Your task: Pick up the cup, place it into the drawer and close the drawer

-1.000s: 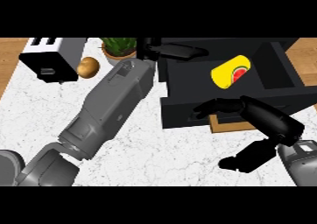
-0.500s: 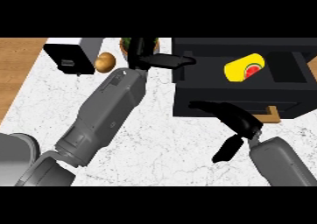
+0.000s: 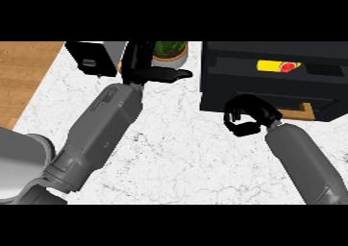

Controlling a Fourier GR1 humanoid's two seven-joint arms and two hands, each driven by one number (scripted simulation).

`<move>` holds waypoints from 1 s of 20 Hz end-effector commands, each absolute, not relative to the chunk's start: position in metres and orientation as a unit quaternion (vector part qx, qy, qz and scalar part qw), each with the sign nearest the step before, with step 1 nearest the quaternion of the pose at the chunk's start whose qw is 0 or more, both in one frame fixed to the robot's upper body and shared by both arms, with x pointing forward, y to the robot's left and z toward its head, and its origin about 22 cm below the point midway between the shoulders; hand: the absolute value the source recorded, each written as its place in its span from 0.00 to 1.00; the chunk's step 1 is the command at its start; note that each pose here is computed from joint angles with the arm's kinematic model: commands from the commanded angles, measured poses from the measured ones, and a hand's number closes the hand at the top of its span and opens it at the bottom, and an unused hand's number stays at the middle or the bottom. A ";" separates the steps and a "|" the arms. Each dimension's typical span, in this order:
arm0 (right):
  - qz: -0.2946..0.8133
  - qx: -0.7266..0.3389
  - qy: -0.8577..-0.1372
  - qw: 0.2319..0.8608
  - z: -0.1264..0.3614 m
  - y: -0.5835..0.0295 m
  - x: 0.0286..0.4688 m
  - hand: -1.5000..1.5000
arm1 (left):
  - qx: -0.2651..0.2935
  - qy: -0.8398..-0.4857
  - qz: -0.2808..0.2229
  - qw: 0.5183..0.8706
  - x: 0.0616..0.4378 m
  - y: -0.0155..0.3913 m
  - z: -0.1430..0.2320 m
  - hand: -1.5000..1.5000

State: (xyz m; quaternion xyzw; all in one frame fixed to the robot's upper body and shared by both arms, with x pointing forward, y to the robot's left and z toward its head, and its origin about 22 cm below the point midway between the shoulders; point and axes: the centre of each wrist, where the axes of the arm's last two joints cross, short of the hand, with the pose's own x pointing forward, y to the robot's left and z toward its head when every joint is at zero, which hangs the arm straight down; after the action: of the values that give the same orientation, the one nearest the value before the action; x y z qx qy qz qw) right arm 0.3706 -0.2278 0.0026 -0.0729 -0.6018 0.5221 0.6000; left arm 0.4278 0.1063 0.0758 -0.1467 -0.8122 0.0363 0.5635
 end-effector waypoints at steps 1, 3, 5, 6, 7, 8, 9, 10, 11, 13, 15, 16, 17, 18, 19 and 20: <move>0.477 -0.094 -0.634 0.602 0.010 -0.246 0.393 1.00 | -0.155 -0.816 0.032 0.557 0.427 0.137 0.076 0.00; 0.451 -0.105 -0.658 0.594 0.033 -0.256 0.409 1.00 | -0.153 -0.809 0.037 0.567 0.424 0.145 0.068 0.00; 0.433 -0.121 -0.670 0.590 0.041 -0.259 0.417 1.00 | -0.161 -0.815 0.023 0.557 0.423 0.142 0.072 0.00; 0.420 -0.129 -0.671 0.597 0.053 -0.270 0.423 1.00 | -0.167 -0.810 0.020 0.562 0.422 0.140 0.072 0.00; 0.410 -0.135 -0.676 0.596 0.057 -0.277 0.425 1.00 | -0.158 -0.811 0.029 0.562 0.422 0.147 0.071 0.00; 0.408 -0.147 -0.675 0.597 0.066 -0.271 0.431 1.00 | -0.167 -0.811 0.026 0.560 0.420 0.149 0.066 0.00; 0.391 -0.162 -0.673 0.606 0.067 -0.281 0.430 1.00 | -0.157 -0.812 0.019 0.562 0.418 0.150 0.063 0.00; 0.392 -0.156 -0.678 0.602 0.084 -0.285 0.436 1.00 | -0.173 -0.806 0.014 0.566 0.418 0.163 0.064 0.00; 0.382 -0.155 -0.681 0.606 0.081 -0.284 0.436 1.00 | -0.169 -0.806 0.020 0.567 0.417 0.154 0.063 0.00; 0.375 -0.155 -0.681 0.610 0.088 -0.286 0.438 1.00 | -0.170 -0.807 0.014 0.565 0.420 0.162 0.070 0.00; 0.364 -0.148 -0.695 0.601 0.106 -0.296 0.441 1.00 | -0.173 -0.808 0.017 0.562 0.416 0.160 0.062 0.00; 0.362 -0.152 -0.693 0.605 0.104 -0.298 0.440 1.00 | -0.178 -0.806 0.013 0.565 0.416 0.157 0.065 0.00; 0.361 -0.147 -0.694 0.605 0.101 -0.293 0.440 1.00 | -0.178 -0.810 0.018 0.558 0.419 0.162 0.070 0.00; 0.356 -0.147 -0.698 0.604 0.108 -0.299 0.440 1.00 | -0.180 -0.805 0.012 0.565 0.416 0.161 0.064 0.00; 0.353 -0.147 -0.698 0.605 0.110 -0.299 0.440 1.00 | -0.181 -0.804 0.012 0.566 0.415 0.166 0.063 0.00; 0.363 -0.146 -0.697 0.601 0.120 -0.311 0.439 1.00 | -0.188 -0.803 0.014 0.566 0.415 0.159 0.062 0.00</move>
State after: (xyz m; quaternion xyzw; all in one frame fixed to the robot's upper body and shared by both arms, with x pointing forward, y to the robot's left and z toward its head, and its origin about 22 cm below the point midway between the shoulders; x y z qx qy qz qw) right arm 0.4074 -0.2789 0.0301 -0.0239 -0.6562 0.4065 0.6353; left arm 0.4166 0.1595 0.0646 -0.1782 -0.8061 0.0155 0.5641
